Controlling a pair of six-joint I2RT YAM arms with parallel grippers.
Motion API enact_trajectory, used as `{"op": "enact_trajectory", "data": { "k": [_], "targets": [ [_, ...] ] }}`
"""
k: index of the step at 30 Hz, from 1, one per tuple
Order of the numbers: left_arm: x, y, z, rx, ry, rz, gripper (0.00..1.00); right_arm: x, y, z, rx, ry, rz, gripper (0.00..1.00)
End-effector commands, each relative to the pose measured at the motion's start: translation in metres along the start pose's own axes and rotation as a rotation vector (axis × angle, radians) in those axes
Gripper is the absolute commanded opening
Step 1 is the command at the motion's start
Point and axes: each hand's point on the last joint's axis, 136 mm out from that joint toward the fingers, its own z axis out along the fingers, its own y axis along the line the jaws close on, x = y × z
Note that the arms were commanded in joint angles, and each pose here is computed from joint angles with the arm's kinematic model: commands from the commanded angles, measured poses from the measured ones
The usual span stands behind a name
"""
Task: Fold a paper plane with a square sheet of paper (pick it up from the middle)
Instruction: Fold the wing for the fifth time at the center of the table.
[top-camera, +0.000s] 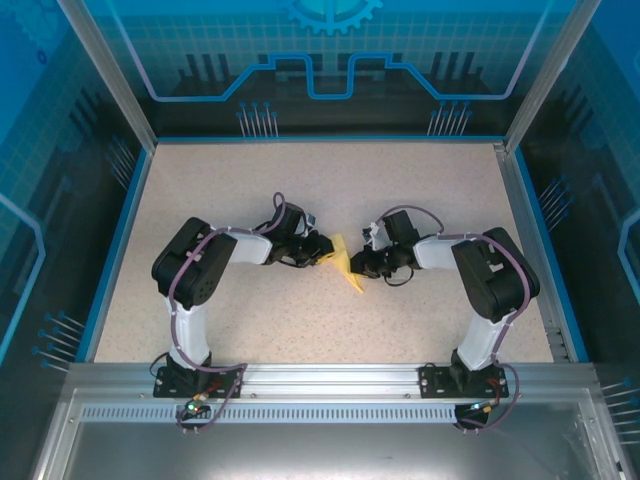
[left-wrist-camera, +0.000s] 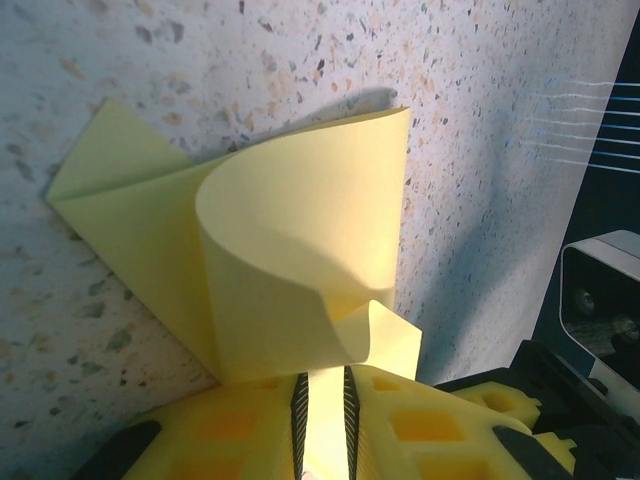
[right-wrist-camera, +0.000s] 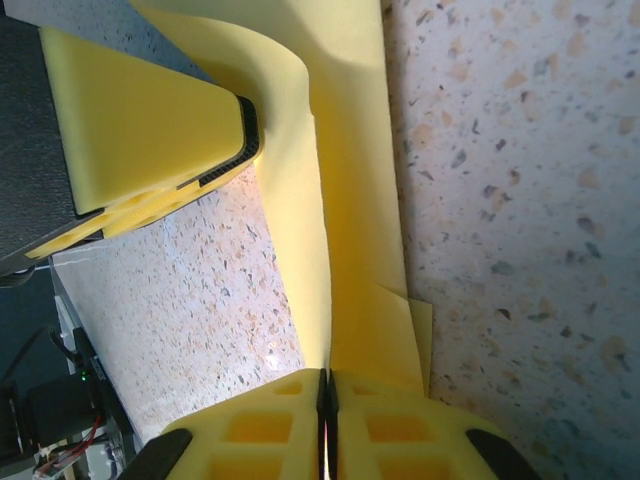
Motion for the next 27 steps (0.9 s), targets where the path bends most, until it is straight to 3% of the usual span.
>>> {"op": "enact_trajectory", "data": {
  "k": [1, 3, 10, 14, 18, 27],
  "targets": [
    [0.01, 0.029, 0.006, -0.102, 0.03, -0.038, 0.22, 0.007, -0.008, -0.001, 0.021, 0.016, 0.023, 0.08],
    [0.01, 0.03, 0.006, -0.105, 0.029, -0.042, 0.22, 0.006, -0.007, -0.001, 0.0, 0.013, 0.032, 0.08],
    [0.009, 0.027, 0.006, -0.098, 0.029, -0.039, 0.22, 0.008, 0.013, -0.006, -0.018, 0.02, -0.081, 0.23],
    [0.008, 0.027, 0.007, -0.099, 0.028, -0.042, 0.22, 0.012, 0.01, -0.002, 0.009, 0.033, -0.088, 0.24],
    [0.008, 0.027, 0.007, -0.101, 0.026, -0.047, 0.22, 0.017, 0.001, 0.001, 0.029, 0.041, -0.078, 0.21],
    [0.002, 0.012, 0.003, -0.073, 0.019, -0.025, 0.23, 0.019, -0.008, 0.004, -0.03, 0.041, -0.013, 0.0]
  ]
}}
